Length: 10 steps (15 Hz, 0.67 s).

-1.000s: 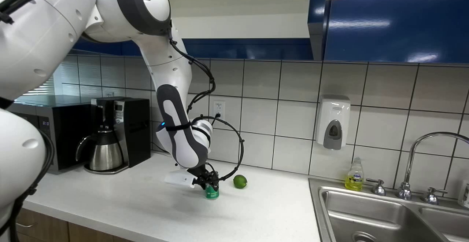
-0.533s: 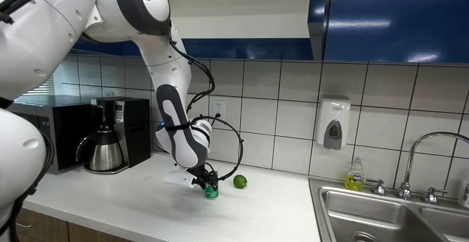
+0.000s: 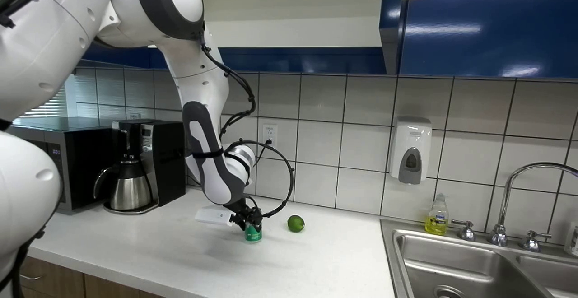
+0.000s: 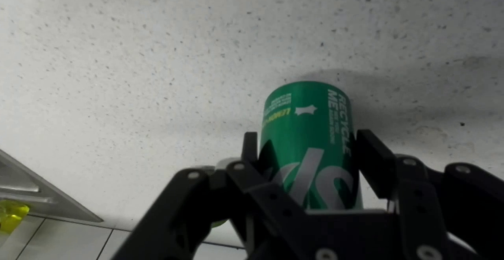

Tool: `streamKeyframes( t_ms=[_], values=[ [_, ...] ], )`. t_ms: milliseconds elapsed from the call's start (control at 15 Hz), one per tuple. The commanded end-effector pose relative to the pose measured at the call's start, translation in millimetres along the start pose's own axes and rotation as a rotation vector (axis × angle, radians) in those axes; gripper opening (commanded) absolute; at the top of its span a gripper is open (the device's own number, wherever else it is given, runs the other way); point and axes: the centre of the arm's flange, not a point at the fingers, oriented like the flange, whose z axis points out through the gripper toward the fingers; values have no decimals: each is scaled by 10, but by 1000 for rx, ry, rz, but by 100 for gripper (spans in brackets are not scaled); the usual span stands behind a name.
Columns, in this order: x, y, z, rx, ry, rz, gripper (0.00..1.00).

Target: Put the green can in the open upper cabinet.

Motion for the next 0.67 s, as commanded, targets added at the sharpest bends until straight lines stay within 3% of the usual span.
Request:
streamKeyframes(
  t_ms=[0,600],
  values=[
    [230,-37,-421,2,0,-41,39],
    [462,-136,-1119,19,-52,-109,39]
  ],
)
